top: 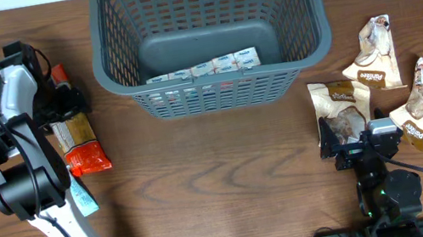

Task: Pack container
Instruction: 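Grasp the red-and-tan snack bar package with the left gripper, then carry the snack bar package into the basket and release it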

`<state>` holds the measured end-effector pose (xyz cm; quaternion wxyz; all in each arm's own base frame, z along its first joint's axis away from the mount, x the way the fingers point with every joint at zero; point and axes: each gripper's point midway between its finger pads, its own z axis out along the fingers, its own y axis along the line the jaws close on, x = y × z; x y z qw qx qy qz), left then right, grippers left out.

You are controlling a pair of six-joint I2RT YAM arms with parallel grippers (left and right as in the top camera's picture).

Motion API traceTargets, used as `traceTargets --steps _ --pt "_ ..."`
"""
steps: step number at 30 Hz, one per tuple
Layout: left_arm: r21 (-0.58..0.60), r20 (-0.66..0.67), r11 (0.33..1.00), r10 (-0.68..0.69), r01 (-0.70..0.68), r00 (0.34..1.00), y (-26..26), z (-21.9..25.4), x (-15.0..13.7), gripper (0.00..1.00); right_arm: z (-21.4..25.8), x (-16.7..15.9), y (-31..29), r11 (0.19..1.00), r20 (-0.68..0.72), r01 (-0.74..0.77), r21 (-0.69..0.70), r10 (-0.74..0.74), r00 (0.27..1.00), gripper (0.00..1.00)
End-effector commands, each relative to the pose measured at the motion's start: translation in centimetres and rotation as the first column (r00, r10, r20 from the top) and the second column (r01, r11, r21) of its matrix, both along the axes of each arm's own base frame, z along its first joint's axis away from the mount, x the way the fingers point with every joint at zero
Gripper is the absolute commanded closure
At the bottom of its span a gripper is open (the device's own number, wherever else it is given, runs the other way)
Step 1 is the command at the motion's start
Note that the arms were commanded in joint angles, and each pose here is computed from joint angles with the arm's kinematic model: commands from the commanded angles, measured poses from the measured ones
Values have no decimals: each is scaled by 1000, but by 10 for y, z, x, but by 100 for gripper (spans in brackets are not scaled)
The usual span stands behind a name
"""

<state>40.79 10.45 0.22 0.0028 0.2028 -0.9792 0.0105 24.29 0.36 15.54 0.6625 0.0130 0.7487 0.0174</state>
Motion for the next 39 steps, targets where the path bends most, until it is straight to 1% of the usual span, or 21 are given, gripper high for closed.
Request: traceTargets --steps 1,5,7,9,12,15,16,19,21,24,27,30,32,33,35,39 --pt "-17 -35 1000 10 -10 999 -2 -13 -8 9 -2 0 0 1000 -3 6 17 -6 1000 1" --pt "-22 -58 1000 10 -11 998 -4 -16 -15 9 -2 0 0 1000 -3 6 17 -6 1000 1" --pt "-26 -71 1000 10 -12 997 -4 -16 -19 12 -2 0 0 1000 -3 6 17 -6 1000 1" --pt "-31 -89 999 9 -12 996 -6 -16 -23 23 -2 0 0 1000 -2 6 17 -6 1000 1" --pt "-42 -116 999 9 -14 993 -8 -15 -30 50 -2 0 0 1000 -2 6 17 -6 1000 1" --pt "-62 -141 998 9 -17 990 -12 -13 -36 62 -1 0 0 1000 -2 6 17 -6 1000 1" --pt "-75 -149 997 8 -20 989 -15 -13 -38 71 -1 0 0 1000 -1 6 17 -6 1000 1" --pt "-97 -150 995 8 -23 989 -19 -8 -39 87 -1 0 0 1000 1 5 17 -5 1000 1" --pt "-105 -130 994 9 -22 991 -20 1 -36 94 -1 0 0 1000 1 6 21 -6 1000 1" --pt "-95 -69 995 10 -17 998 -19 26 -26 95 -1 0 0 1000 0 7 28 -7 1000 1" --pt "-68 34 998 9 -7 999 -16 65 -16 94 -1 0 0 1000 0 6 28 -6 1000 1" --pt "-30 175 1000 5 0 985 -14 113 -7 94 -1 0 0 1000 0 6 28 -6 1000 1" --pt "4 298 1000 -3 2 954 -12 155 -2 94 -1 0 0 1000 0 7 28 -7 1000 1" --pt "20 356 1000 -8 1 935 -12 175 -1 94 -1 0 0 1000 0 7 28 -7 1000 1" --pt "59 485 998 -24 -4 874 -12 220 0 94 -1 0 0 1000 0 7 28 -7 1000 1" --pt "132 694 991 -84 -12 715 -18 306 -8 94 -1 0 0 1000 0 7 28 -7 1000 1"
